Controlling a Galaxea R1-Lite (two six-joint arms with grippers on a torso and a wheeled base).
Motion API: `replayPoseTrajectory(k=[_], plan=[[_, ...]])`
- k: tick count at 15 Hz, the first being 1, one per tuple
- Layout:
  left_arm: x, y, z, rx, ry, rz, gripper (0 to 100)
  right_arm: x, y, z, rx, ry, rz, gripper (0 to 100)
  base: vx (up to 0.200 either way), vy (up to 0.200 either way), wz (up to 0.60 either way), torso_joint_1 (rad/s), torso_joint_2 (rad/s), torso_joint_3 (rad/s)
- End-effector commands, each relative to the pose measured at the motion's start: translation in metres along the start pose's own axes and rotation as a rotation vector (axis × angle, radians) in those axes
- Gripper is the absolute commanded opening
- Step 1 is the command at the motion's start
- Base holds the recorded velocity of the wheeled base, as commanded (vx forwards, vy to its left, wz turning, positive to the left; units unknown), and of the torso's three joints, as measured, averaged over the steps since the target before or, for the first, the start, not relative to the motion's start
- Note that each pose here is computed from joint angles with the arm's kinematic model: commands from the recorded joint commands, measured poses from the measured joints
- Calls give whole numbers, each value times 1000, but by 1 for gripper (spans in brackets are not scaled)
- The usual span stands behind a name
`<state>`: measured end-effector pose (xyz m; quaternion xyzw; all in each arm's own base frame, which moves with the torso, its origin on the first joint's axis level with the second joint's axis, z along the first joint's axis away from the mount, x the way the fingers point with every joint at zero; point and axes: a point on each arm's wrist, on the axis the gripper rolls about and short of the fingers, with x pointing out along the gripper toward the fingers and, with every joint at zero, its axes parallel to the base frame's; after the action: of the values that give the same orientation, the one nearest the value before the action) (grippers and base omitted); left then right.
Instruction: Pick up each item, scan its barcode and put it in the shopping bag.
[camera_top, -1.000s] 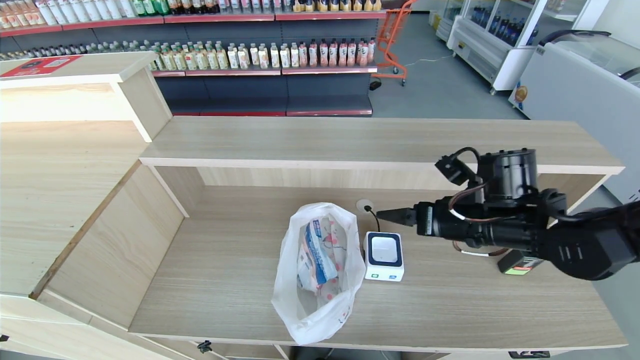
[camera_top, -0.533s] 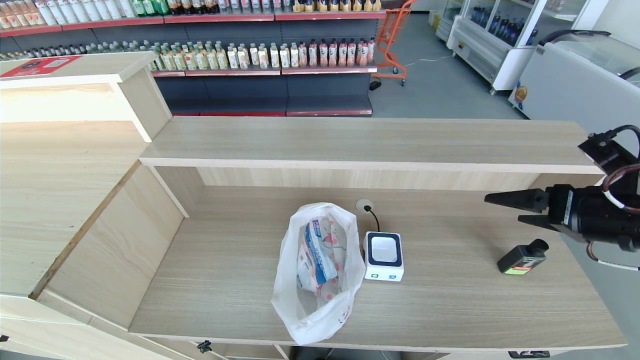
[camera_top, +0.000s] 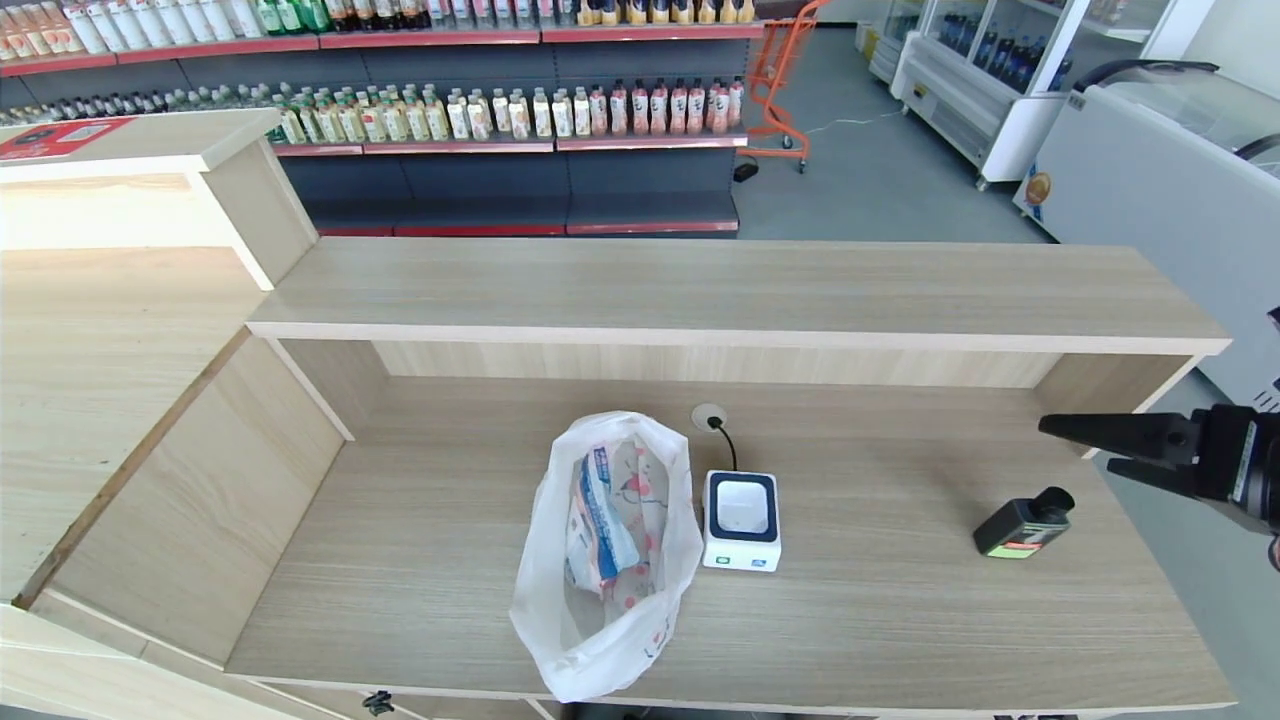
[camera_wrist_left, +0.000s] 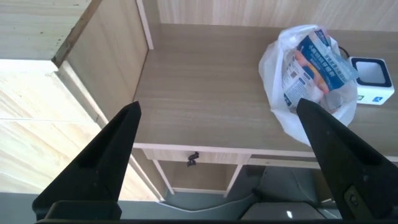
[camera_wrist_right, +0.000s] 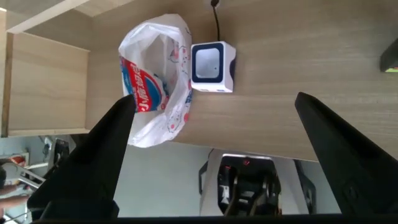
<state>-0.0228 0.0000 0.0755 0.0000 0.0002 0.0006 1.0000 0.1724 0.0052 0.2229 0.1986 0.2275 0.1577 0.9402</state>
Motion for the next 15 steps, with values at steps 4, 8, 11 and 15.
replayPoseTrajectory(k=[4,8,11,15], plan=[[0,0,0,-2,1,0,100,-1,-1,-3,4,3,-5,100,0,-100,0,0,0,2],[0,0,0,-3,1,0,100,2,-7,-14,24,44,-20,100,-150,0,0,3,2,1],[0,0,0,0,1,0,100,5,-9,-17,32,63,-26,100,-200,0,0,2,9,2],[0,0,0,-6,1,0,100,15,-21,-21,-4,132,-73,100,-50,0,0,-1,-1,2]])
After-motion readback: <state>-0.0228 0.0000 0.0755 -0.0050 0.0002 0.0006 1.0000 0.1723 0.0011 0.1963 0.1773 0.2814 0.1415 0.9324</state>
